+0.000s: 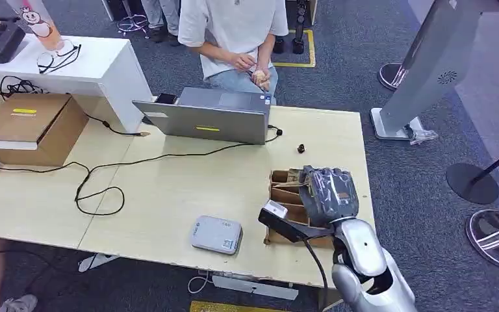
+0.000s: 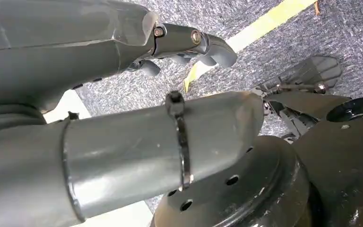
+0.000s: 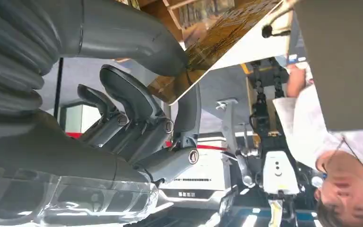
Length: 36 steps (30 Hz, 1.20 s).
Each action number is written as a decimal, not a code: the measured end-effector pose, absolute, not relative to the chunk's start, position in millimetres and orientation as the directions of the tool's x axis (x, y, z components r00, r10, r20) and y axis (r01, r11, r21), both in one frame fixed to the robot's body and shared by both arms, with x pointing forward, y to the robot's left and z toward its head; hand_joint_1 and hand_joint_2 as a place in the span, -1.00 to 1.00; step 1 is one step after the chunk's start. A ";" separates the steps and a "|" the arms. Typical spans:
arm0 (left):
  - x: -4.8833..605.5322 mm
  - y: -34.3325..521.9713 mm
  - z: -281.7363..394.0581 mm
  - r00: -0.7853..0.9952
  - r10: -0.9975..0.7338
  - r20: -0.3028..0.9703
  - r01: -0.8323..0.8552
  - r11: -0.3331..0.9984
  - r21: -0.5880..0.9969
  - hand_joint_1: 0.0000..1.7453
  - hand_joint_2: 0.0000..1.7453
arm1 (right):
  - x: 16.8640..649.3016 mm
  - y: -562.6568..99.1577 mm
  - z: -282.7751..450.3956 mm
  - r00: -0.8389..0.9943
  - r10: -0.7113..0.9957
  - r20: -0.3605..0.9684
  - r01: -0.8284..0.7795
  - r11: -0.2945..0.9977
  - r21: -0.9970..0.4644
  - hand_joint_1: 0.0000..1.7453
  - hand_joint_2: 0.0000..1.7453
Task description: Pass the card to the sensor for recognition and then transmit it.
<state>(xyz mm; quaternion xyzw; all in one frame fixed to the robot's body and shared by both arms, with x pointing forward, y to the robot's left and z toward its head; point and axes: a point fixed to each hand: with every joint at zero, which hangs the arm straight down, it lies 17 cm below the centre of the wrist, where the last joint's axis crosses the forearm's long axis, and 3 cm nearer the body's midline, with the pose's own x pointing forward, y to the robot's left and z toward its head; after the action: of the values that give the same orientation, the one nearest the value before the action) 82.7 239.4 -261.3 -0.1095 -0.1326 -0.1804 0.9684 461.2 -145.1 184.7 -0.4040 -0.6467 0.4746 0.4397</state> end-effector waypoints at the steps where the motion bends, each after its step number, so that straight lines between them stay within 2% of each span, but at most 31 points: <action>1: 82.5 239.4 -261.4 0.899 -0.322 0.296 0.380 0.910 -0.164 -1.00 -1.00 | 460.8 -144.9 186.5 -0.289 0.939 0.187 0.110 0.227 -0.968 1.00 1.00; 36: 79.4 236.1 -261.9 0.897 -0.334 0.289 0.391 0.905 -0.166 -1.00 -1.00 | 451.1 -142.2 233.2 -0.381 0.890 0.251 0.261 0.364 -0.894 1.00 1.00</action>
<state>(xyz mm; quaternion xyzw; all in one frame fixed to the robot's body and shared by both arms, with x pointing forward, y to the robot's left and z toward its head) 79.4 236.1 -261.9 -0.1105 -0.1279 -0.1873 0.9676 451.1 -142.2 233.2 -0.3957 -0.7274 0.4018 0.3911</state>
